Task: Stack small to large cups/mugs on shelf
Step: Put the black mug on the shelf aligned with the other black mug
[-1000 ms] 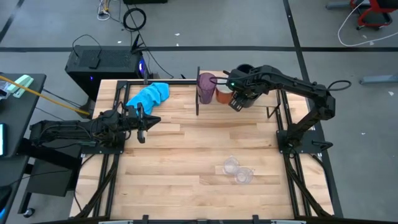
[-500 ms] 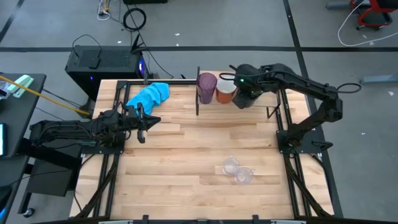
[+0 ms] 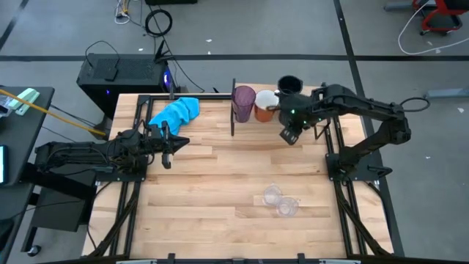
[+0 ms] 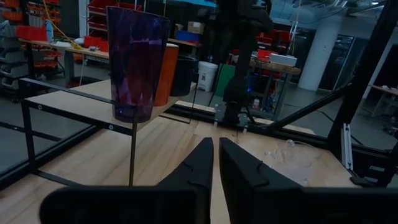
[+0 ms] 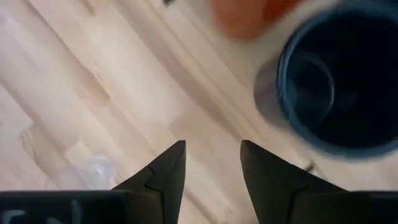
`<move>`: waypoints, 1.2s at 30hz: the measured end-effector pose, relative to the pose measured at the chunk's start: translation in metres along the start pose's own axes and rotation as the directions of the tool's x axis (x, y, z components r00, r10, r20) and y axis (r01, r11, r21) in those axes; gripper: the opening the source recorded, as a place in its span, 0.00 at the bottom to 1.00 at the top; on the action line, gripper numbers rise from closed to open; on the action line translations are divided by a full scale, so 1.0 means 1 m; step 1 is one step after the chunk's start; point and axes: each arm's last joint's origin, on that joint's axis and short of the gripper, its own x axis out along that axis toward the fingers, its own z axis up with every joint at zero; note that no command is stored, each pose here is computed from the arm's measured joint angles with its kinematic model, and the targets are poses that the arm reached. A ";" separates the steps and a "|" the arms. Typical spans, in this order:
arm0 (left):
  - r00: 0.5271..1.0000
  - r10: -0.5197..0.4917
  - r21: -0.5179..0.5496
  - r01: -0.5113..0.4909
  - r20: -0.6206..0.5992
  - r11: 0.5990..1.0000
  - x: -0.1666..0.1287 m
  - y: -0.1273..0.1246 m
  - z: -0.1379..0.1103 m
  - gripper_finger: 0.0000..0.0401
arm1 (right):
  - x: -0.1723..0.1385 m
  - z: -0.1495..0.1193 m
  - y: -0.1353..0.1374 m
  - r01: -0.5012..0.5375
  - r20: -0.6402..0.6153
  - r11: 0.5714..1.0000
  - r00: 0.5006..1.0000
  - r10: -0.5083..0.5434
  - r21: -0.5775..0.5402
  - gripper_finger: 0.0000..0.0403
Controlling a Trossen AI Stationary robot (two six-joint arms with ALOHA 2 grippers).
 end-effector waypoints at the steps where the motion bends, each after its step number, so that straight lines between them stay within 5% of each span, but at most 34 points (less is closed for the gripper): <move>1: 1.000 0.000 0.000 0.000 0.000 1.000 0.000 0.000 0.000 0.08 | 0.001 -0.003 0.002 0.010 -0.023 1.000 1.000 -0.010 0.008 0.40; 9: 1.000 0.000 -0.003 0.000 0.000 1.000 0.000 0.000 0.000 0.08 | 0.032 -0.023 -0.002 0.184 -0.133 0.981 0.975 -0.175 0.055 0.38; 20: 1.000 0.000 -0.026 0.000 -0.002 1.000 0.000 0.000 0.000 0.09 | 0.047 -0.015 -0.019 0.324 -0.077 0.937 0.945 -0.317 0.128 0.37; 36: 1.000 0.000 -0.025 0.000 -0.002 1.000 0.000 0.000 0.000 0.09 | 0.048 -0.008 -0.024 0.317 -0.040 0.936 0.948 -0.315 0.151 0.37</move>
